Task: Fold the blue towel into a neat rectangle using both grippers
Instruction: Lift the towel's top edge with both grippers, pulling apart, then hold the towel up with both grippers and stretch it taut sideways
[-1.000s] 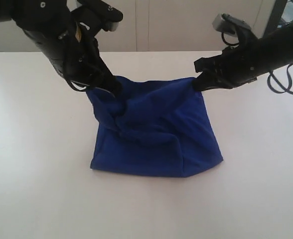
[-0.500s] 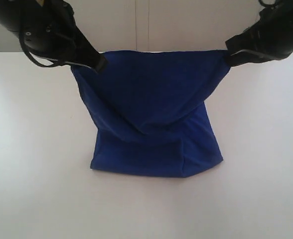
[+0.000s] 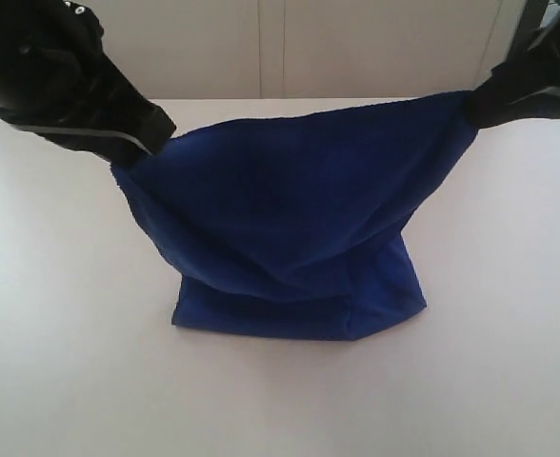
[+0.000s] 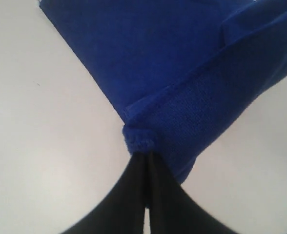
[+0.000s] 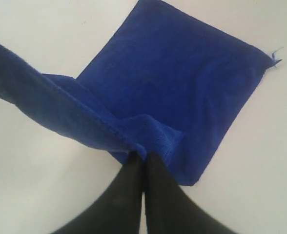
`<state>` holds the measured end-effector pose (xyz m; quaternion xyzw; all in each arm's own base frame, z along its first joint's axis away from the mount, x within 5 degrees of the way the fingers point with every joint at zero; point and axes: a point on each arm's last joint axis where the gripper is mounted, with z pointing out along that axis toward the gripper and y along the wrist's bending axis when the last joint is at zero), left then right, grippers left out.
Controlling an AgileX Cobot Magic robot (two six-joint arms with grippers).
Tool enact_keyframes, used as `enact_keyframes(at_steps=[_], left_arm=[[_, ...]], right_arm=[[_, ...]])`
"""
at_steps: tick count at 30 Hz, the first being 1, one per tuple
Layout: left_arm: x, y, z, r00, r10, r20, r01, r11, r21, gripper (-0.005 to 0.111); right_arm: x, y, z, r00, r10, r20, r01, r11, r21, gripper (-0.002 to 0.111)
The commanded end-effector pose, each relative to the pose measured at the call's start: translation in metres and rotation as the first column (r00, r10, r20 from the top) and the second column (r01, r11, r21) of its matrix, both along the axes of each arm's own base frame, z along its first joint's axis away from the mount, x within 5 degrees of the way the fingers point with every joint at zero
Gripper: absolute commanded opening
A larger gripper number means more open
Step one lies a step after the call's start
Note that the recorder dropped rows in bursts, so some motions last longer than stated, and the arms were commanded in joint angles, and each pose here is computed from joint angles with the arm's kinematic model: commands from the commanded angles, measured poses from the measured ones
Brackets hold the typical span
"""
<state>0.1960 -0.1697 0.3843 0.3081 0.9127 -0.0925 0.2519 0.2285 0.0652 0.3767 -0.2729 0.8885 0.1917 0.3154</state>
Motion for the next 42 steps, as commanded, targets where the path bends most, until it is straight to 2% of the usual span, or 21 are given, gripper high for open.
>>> enact_keyframes(at_steps=[1, 6, 13, 17, 24, 30, 34, 42], left_arm=[[-0.014, 0.004, 0.008, 0.999, -0.033, -0.040, 0.032, 0.998, -0.046, 0.000], [-0.021, 0.004, 0.012, 0.996, -0.065, -0.059, 0.060, 0.994, -0.088, 0.000], [-0.028, 0.005, 0.013, 0.992, -0.078, -0.097, 0.068, 0.993, -0.097, 0.000], [-0.038, 0.005, 0.009, 0.991, -0.102, -0.090, 0.092, 0.990, -0.107, 0.000], [-0.062, 0.014, 0.006, 0.991, -0.118, -0.057, 0.106, 0.978, -0.182, 0.000], [-0.064, 0.016, 0.007, 0.991, -0.119, -0.057, 0.107, 0.976, -0.190, 0.000], [-0.062, 0.014, 0.000, 0.992, -0.114, -0.052, 0.102, 0.975, -0.196, 0.000], [-0.060, 0.012, -0.001, 0.994, -0.108, -0.028, 0.099, 0.971, -0.216, 0.000]], right_arm=[[-0.016, -0.002, 0.008, 1.000, 0.014, -0.008, -0.014, 1.000, -0.002, 0.000], [-0.034, -0.003, 0.017, 1.000, 0.030, -0.007, -0.030, 1.000, 0.000, 0.000], [-0.049, -0.005, 0.017, 1.000, 0.028, 0.009, -0.028, 1.000, 0.003, 0.000], [-0.054, -0.005, 0.016, 1.000, 0.028, 0.010, -0.028, 1.000, 0.004, 0.000], [-0.082, -0.008, 0.032, 0.996, 0.003, 0.092, -0.006, 1.000, 0.027, 0.000], [-0.093, -0.009, 0.035, 0.995, -0.033, 0.093, 0.028, 0.998, 0.057, 0.000], [-0.090, -0.009, 0.018, 0.999, -0.036, 0.036, 0.034, 0.999, 0.038, 0.000], [-0.097, -0.016, 0.020, 0.993, -0.111, 0.037, 0.111, 0.994, 0.010, 0.000]])
